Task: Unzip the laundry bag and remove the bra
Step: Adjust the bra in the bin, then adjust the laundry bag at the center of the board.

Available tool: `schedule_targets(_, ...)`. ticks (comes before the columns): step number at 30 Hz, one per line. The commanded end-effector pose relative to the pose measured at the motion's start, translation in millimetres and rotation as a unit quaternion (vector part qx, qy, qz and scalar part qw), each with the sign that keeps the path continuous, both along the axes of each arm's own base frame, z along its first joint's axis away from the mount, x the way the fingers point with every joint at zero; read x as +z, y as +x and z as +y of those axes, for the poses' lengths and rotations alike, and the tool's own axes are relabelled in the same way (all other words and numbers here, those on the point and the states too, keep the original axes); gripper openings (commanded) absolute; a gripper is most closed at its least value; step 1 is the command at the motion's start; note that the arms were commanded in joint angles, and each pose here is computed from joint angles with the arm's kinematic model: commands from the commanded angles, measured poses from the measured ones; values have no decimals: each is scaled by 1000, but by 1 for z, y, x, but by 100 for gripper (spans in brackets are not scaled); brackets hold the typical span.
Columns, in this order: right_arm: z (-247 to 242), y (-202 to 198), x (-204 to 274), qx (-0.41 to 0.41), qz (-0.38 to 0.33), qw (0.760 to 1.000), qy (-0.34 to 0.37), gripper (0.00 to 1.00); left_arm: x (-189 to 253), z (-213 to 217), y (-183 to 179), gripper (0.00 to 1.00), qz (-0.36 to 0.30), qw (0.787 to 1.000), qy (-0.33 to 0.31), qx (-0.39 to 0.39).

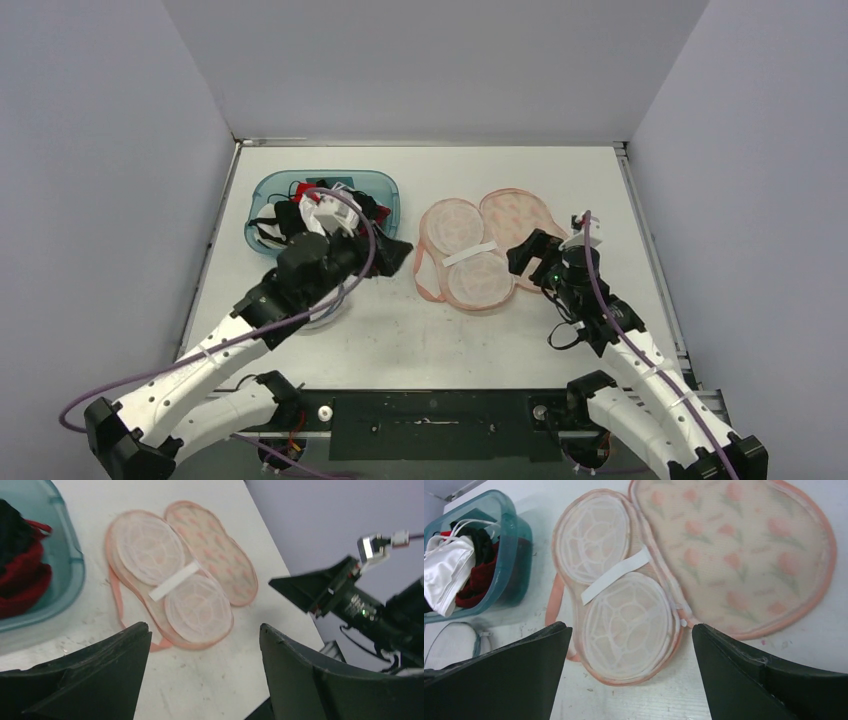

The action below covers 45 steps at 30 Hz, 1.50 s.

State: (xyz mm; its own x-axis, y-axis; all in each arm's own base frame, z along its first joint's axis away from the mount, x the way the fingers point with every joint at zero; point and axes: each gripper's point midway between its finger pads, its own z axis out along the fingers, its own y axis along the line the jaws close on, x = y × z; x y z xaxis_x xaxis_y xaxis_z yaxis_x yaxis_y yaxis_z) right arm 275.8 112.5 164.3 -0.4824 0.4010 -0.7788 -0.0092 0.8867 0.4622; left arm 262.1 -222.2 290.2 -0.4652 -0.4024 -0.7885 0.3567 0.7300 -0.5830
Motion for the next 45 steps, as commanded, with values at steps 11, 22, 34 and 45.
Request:
schedule_targets(11, -43, -16, -70, -122, 69, 989, 42, 92, -121, -70, -47, 96, 90, 994, -40, -51)
schedule_targets(22, 10, -22, -97, -33, 70, 987, 142, 83, -140, -62, -57, 96, 111, 991, -65, -42)
schedule_targets(34, 49, -23, -118, -16, 82, 988, 127, 76, -155, -27, -65, 96, 128, 992, -13, 4)
schedule_targets(45, 60, -19, -120, -41, 73, 984, 158, 72, -145, -6, -56, 96, 117, 991, -31, 59)
